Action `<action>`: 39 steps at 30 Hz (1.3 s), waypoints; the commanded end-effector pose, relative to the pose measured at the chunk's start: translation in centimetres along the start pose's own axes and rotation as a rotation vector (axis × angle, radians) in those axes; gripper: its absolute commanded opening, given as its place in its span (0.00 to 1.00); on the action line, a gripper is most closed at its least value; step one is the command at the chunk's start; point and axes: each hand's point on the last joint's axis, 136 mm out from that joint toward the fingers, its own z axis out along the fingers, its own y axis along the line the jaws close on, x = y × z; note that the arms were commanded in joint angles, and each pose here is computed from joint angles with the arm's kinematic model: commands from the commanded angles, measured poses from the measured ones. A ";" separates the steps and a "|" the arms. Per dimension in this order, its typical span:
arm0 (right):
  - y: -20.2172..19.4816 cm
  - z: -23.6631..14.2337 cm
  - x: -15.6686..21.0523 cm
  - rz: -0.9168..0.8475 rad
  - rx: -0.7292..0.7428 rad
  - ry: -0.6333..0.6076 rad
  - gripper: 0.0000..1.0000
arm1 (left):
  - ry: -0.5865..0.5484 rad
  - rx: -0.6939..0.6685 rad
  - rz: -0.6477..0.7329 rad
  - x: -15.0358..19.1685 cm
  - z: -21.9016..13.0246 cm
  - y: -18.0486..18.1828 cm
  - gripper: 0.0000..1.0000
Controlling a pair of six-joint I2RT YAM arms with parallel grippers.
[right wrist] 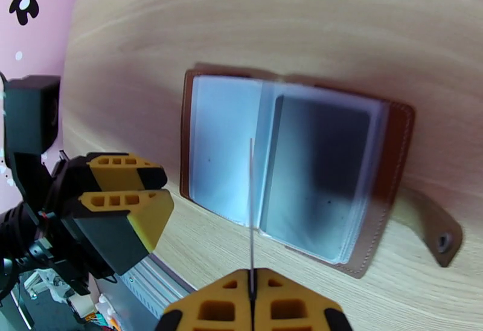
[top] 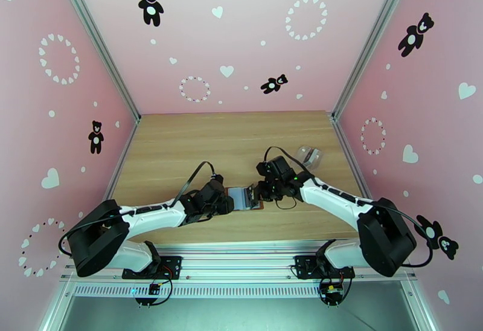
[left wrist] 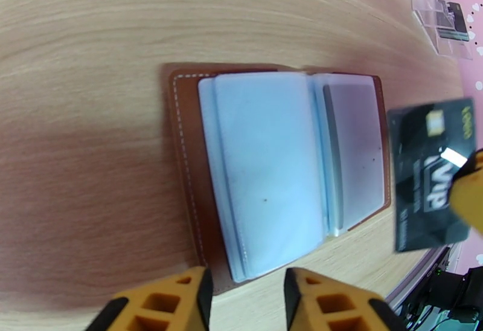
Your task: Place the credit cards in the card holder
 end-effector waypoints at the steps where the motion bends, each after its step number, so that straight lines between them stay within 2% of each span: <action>1: 0.7 1.1 -0.4 0.030 -0.065 -0.013 0.00 | -0.004 0.005 -0.008 -0.4 0.3 -0.3 0.36; 13: 0.0 3.4 -0.1 0.063 -0.063 -0.002 0.00 | 0.013 -0.006 -0.004 -1.0 1.3 -0.9 0.35; 32: -0.3 3.5 -0.2 0.065 -0.051 -0.026 0.00 | 0.016 -0.016 0.001 -1.7 1.8 -1.1 0.34; 39: -0.3 3.9 -0.5 0.069 -0.053 -0.029 0.00 | 0.022 -0.028 -0.010 -1.8 2.4 -0.6 0.30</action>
